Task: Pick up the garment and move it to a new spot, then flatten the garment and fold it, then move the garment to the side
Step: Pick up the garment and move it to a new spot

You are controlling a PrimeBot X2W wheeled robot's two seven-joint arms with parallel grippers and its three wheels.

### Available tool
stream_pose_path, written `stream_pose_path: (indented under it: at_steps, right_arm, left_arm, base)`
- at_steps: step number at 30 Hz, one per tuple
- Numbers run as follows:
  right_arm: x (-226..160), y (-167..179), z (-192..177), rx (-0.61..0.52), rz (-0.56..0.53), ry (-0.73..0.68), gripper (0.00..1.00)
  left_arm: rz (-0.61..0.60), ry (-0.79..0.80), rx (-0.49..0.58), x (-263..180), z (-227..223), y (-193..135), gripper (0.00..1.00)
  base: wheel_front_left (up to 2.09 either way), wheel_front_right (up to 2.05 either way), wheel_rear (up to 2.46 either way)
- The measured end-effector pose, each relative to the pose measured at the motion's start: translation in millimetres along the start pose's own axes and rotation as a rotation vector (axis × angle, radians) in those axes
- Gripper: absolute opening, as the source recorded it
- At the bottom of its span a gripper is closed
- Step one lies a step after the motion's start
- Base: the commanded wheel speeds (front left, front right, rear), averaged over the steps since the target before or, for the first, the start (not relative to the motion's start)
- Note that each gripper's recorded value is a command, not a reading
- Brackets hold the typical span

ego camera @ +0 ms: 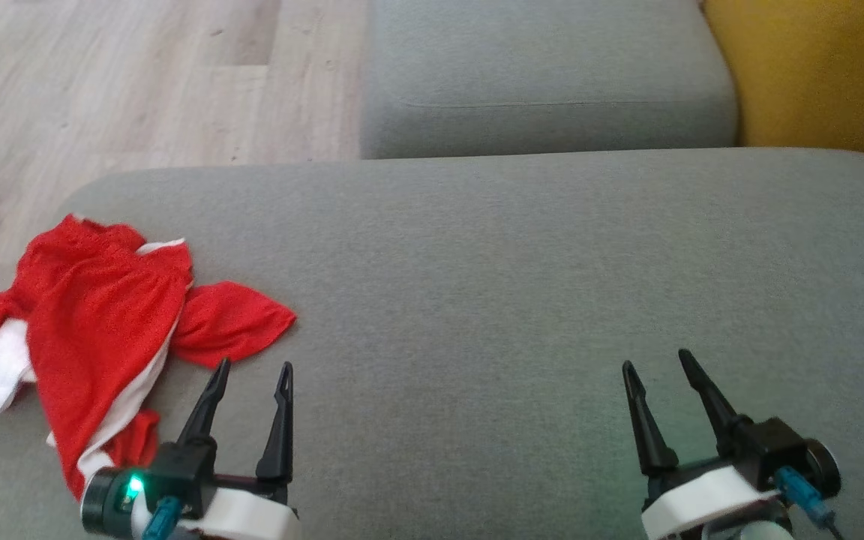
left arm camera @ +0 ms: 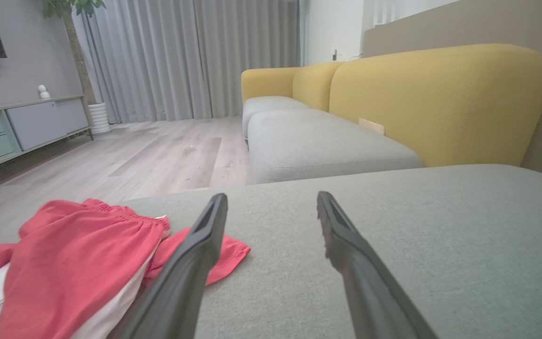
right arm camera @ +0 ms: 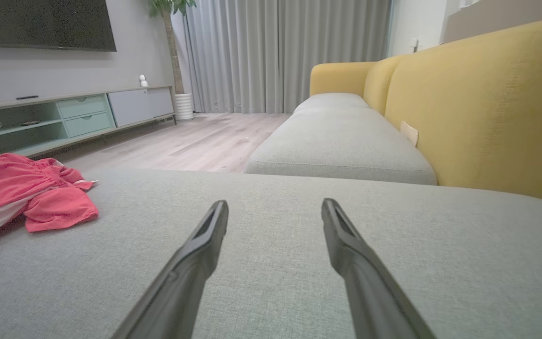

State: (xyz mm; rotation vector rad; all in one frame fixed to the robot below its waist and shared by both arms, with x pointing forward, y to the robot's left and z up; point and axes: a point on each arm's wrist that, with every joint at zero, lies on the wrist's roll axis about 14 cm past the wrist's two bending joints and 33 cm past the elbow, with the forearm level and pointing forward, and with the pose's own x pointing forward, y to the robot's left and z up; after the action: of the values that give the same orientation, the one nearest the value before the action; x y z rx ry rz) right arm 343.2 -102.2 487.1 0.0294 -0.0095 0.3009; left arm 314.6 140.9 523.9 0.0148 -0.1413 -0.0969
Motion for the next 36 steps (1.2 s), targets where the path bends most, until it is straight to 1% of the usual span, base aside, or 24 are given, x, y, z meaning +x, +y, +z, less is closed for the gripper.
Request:
stream_pose_path:
  at_steps: [4,12,17,26,31,36]
  right_arm:
    - [3.6,12.2,-9.2,0.004,0.042,0.03,1.0]
    - [22.0,45.9,-14.2,0.002,0.161,0.049,1.0]
    - [31.8,69.7,-17.2,-0.001,0.241,0.06,1.0]
    - [42.6,110.1,-19.7,0.005,0.371,0.073,1.0]
    - [45.6,126.4,-22.4,0.003,0.424,0.083,1.0]
    - [45.3,131.8,-26.3,0.007,0.441,0.095,1.0]
  left_arm:
    - [0.05,0.017,0.009,-7.8,-4.7,14.1,1.0]
    - [0.192,0.044,0.022,-30.8,-10.5,51.6,1.0]
    - [0.292,0.053,0.035,-50.3,-11.0,77.4,1.0]
    - [0.449,0.053,0.058,-89.2,-6.7,114.0,1.0]
    - [0.508,0.052,0.075,-105.2,-3.2,128.0,1.0]
    - [0.538,0.06,0.083,-111.0,-4.0,134.8,1.0]
  base:
    - [0.0,0.0,0.0]
    - [0.0,0.0,0.0]
    - [0.0,0.0,0.0]
    - [0.0,0.0,0.0]
    - [0.0,0.0,0.0]
    - [0.0,0.0,0.0]
